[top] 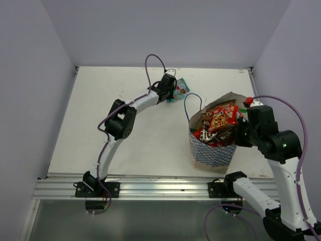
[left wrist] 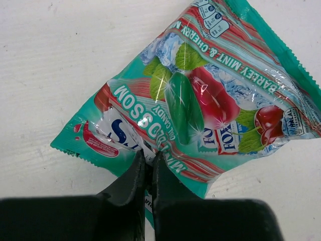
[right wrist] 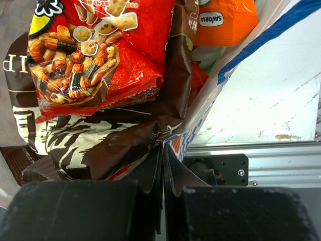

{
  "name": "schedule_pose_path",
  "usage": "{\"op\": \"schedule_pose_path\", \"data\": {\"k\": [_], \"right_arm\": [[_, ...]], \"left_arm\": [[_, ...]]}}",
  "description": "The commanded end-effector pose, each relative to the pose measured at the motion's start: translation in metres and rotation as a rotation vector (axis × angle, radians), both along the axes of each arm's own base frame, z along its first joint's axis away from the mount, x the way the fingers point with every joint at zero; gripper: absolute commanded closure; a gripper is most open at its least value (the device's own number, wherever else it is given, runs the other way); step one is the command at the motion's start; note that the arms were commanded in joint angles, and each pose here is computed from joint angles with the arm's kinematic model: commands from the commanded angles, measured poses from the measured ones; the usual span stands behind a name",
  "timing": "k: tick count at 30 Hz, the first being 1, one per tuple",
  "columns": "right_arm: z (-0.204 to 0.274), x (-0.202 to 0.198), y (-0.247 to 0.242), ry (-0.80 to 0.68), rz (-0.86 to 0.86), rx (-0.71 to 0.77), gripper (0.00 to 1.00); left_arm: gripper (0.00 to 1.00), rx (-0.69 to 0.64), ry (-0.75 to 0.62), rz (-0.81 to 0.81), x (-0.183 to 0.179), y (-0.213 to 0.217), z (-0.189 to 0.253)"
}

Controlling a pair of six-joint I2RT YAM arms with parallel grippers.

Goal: Place the snacks into the paper bag

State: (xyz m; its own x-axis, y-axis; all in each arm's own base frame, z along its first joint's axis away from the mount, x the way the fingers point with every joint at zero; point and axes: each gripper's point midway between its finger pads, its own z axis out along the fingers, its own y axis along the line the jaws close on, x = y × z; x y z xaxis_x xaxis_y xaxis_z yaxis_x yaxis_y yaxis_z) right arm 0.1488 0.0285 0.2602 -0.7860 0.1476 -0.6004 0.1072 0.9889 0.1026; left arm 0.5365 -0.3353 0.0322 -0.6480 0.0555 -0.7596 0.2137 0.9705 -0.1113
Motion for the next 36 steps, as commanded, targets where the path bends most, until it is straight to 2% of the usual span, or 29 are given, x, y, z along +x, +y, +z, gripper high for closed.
{"op": "schedule_pose_path", "data": {"k": [1,4,5,8,10,11,14,16,19,21,24,30,36], "right_arm": [[0.015,0.006,0.005,-0.065,0.025,0.025,1.00],[0.016,0.005,0.005,-0.074,0.020,0.031,1.00],[0.016,0.004,0.005,-0.076,0.020,0.034,1.00],[0.017,0.003,0.006,-0.089,0.024,0.042,1.00],[0.019,0.003,0.006,-0.099,0.024,0.045,1.00],[0.019,0.002,0.006,-0.100,0.024,0.045,1.00],[0.019,0.000,0.006,-0.110,0.027,0.051,1.00],[0.019,-0.001,0.008,-0.113,0.033,0.059,1.00],[0.020,-0.004,0.008,-0.122,0.037,0.066,1.00],[0.021,-0.006,0.007,-0.126,0.038,0.067,1.00],[0.021,-0.009,0.008,-0.131,0.046,0.071,1.00],[0.022,-0.012,0.008,-0.139,0.057,0.074,1.00],[0.022,-0.013,0.010,-0.143,0.071,0.079,1.00]], "left_arm": [[1.00,0.090,0.046,0.037,-0.008,0.023,-0.013],[1.00,0.054,-0.054,0.033,-0.005,0.018,0.050],[1.00,0.005,-0.127,0.035,-0.003,0.015,0.096],[1.00,-0.096,-0.241,0.015,-0.009,0.003,0.181],[1.00,-0.227,-0.349,-0.014,-0.027,-0.008,0.269],[1.00,-0.265,-0.389,-0.023,-0.035,-0.012,0.297],[1.00,-0.411,-0.545,-0.110,-0.088,-0.029,0.406],[1.00,-0.498,-0.589,-0.213,-0.129,-0.055,0.448],[1.00,-0.637,-0.612,-0.369,-0.188,-0.089,0.488],[1.00,-0.713,-0.561,-0.462,-0.223,-0.112,0.493],[1.00,-0.725,-0.473,-0.539,-0.262,-0.143,0.472],[1.00,-0.554,-0.266,-0.641,-0.327,-0.185,0.370],[1.00,-0.256,-0.028,-0.684,-0.347,-0.187,0.233]]}}
